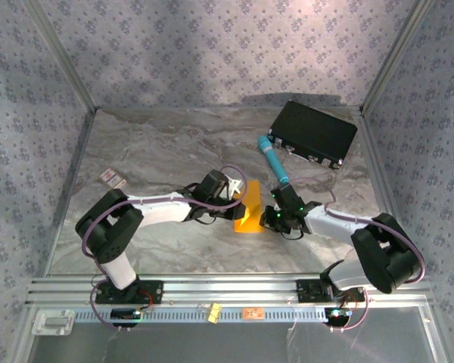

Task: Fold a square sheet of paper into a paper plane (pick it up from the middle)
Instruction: Fold the triangle a second time at the center of the table.

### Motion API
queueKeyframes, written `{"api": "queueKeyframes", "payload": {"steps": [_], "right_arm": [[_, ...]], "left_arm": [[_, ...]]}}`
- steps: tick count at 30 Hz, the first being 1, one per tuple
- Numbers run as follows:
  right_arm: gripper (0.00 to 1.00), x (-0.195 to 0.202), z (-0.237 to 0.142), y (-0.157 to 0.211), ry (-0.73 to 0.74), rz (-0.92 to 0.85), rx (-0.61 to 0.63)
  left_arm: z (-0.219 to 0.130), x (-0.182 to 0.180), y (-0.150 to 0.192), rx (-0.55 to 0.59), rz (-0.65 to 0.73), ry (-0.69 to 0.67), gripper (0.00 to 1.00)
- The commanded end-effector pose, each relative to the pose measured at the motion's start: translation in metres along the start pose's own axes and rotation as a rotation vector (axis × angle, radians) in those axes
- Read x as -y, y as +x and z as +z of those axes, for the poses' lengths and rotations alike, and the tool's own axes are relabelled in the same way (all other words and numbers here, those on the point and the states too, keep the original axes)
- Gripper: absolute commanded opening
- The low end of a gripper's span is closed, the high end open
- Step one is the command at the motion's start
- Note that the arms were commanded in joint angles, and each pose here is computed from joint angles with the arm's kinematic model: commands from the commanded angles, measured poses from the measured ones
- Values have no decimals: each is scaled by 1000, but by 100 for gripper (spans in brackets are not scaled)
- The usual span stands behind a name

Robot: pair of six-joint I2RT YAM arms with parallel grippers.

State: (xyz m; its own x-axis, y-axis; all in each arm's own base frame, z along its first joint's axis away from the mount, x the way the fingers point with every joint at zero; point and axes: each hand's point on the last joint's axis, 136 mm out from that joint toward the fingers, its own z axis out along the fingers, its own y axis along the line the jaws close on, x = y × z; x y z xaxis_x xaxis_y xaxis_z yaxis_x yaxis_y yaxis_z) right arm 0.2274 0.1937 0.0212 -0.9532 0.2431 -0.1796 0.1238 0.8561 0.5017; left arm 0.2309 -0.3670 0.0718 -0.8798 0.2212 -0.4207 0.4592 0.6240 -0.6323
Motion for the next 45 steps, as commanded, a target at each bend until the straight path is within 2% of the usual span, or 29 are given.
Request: {"api": "queueKeyframes", "payload": {"steps": [1,8,12,20,23,29,45], "right_arm": [[11,-8,-6,3,-41,-37,-18],[12,-29,-3,-5,-156,39,41],[11,-22,6,-1,-133,77,33],[11,-36,10,0,-182,70,42],[11,-31,16,2,-155,78,31],[9,0,22,14,-5,64,-4],[8,2,18,12,12,9,-44]], "left_arm": [[7,6,-4,11,-14,16,0],[6,0,-5,23,-20,-12,0],[5,-2,-4,21,-21,-16,0],[6,-3,-2,15,-20,-19,0],[6,-4,-1,14,-18,-21,0],[6,-11,0,4,-7,-45,0],[12,-24,-3,-9,0,-71,1]]}}
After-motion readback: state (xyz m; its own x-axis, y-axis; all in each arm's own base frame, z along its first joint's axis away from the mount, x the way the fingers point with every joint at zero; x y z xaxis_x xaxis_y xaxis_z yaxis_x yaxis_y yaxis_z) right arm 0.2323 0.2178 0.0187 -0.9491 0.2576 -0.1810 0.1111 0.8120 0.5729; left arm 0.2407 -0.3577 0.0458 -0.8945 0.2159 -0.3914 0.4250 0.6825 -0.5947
